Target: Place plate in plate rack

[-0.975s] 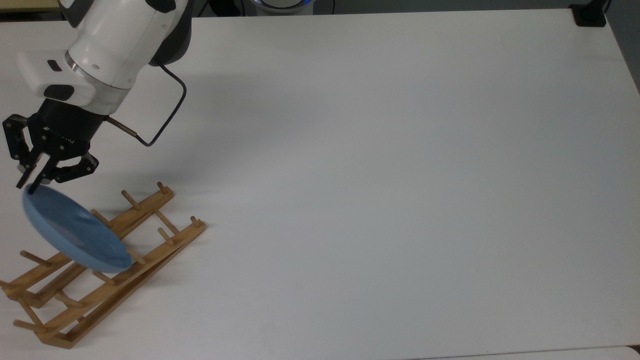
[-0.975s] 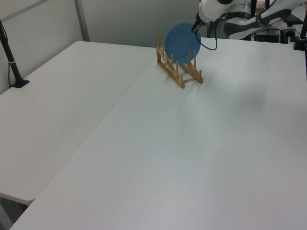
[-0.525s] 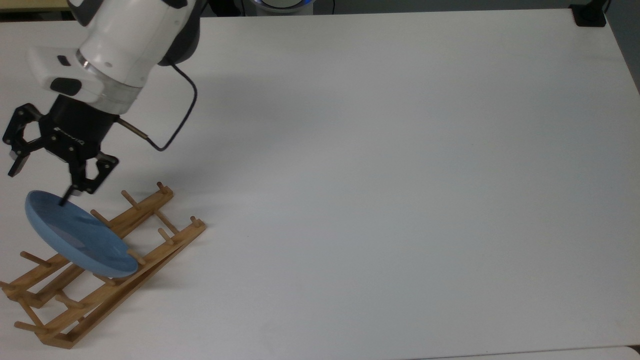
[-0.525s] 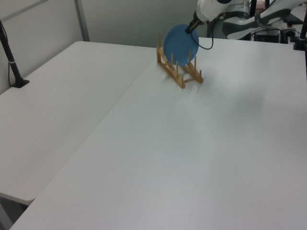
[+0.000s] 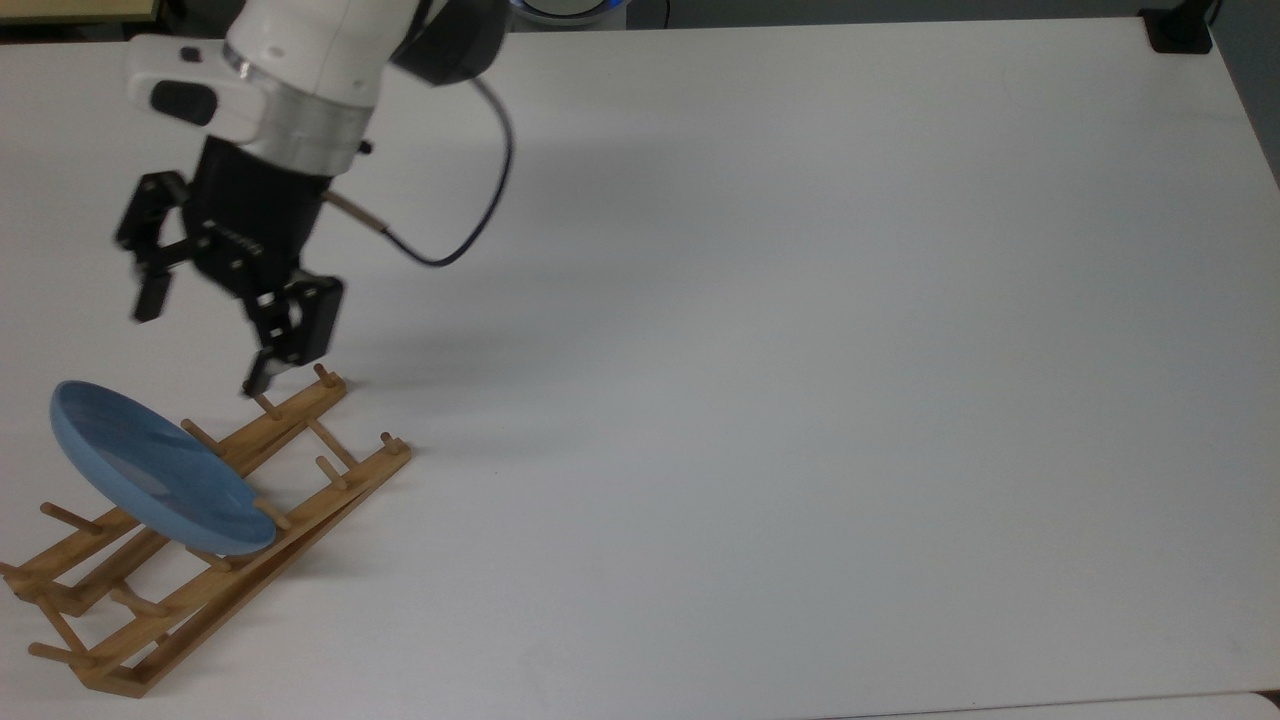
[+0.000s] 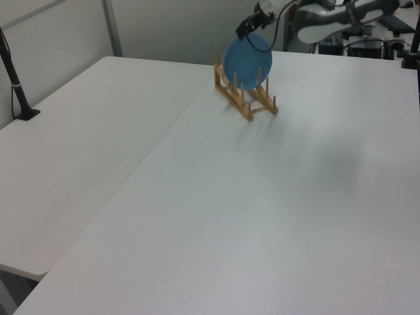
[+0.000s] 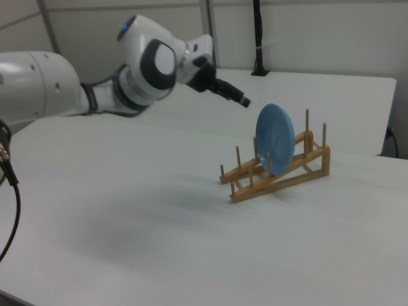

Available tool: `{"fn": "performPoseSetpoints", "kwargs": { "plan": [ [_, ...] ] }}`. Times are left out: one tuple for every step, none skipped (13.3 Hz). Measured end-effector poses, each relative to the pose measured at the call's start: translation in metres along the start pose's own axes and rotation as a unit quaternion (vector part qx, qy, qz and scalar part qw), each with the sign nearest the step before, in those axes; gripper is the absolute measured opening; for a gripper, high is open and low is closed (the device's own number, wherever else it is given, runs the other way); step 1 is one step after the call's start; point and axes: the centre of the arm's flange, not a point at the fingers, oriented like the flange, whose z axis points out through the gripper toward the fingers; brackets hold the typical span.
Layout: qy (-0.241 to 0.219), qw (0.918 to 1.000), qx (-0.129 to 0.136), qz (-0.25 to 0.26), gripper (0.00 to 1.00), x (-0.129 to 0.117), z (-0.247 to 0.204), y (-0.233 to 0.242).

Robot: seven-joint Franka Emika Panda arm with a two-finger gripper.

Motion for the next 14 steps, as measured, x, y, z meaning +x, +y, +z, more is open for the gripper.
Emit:
{"fn": "performPoseSetpoints", "kwargs": {
  "plan": [
    [-0.03, 0.9995, 0.005, 0.004, 1.0, -0.003, -0.012, -0.01],
    [-0.085, 0.9961, 0.021, -0.004, 1.0, -0.011, -0.032, -0.026],
    [-0.122, 0.9918, 0.034, -0.017, 1.0, -0.017, -0.047, -0.035],
    [-0.159, 0.9855, 0.047, -0.035, 1.0, -0.023, -0.061, -0.041],
    [-0.205, 0.9745, 0.068, -0.06, 1.0, -0.029, -0.086, -0.043],
    [-0.232, 0.9652, 0.09, -0.08, 1.0, -0.031, -0.107, -0.038],
    [-0.247, 0.9583, 0.107, -0.096, 1.0, -0.033, -0.121, -0.031],
    [-0.266, 0.9489, 0.122, -0.118, 1.0, -0.04, -0.139, -0.019],
    [-0.278, 0.9428, 0.127, -0.133, 1.0, -0.048, -0.149, -0.011],
    [-0.298, 0.9338, 0.129, -0.15, 1.0, -0.061, -0.165, -0.003],
    [-0.313, 0.9278, 0.127, -0.159, 1.0, -0.069, -0.175, 0.001],
    [-0.333, 0.9204, 0.122, -0.166, 1.0, -0.079, -0.187, 0.006],
    [-0.338, 0.9183, 0.121, -0.167, 1.0, -0.082, -0.192, 0.009],
    [-0.341, 0.9172, 0.12, -0.167, 1.0, -0.083, -0.195, 0.012]
  ]
}}
